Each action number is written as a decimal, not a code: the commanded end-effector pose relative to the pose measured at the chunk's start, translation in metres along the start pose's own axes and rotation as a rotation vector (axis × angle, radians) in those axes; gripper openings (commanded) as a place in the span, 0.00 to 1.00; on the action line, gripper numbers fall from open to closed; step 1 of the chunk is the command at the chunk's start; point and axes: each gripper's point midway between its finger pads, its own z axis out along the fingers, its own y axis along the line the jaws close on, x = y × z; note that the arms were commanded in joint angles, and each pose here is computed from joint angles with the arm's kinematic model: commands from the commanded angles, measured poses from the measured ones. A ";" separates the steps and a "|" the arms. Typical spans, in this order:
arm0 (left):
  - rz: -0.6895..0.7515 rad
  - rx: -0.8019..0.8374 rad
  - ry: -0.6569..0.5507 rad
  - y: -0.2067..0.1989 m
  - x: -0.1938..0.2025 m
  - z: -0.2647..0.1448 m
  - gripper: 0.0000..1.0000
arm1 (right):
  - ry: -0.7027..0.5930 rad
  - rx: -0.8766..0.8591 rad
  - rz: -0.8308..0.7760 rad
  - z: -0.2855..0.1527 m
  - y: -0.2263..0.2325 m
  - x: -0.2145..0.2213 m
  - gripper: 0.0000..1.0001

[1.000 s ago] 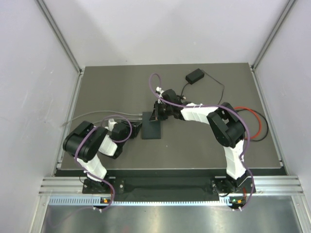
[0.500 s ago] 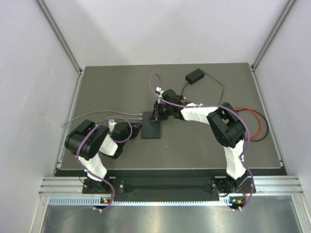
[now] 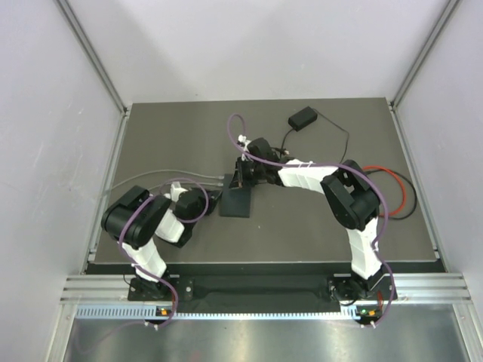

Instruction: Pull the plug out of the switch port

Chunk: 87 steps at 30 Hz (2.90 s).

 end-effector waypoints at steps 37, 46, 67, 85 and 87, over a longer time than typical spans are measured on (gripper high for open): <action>-0.118 0.017 -0.072 0.029 -0.022 -0.034 0.00 | 0.043 0.161 0.155 0.014 -0.063 0.083 0.00; -0.001 0.008 -0.084 0.040 -0.024 -0.033 0.00 | 0.063 0.219 0.102 0.013 -0.070 0.074 0.00; 0.079 -0.139 -0.165 0.050 -0.044 -0.040 0.00 | 0.059 0.358 -0.074 -0.002 -0.057 0.035 0.02; 0.059 -0.130 -0.179 0.034 -0.038 -0.034 0.00 | 0.043 0.301 -0.160 -0.002 -0.014 0.022 0.22; 0.050 -0.117 -0.158 0.033 -0.030 -0.033 0.00 | 0.050 0.289 -0.183 -0.005 -0.005 0.014 0.31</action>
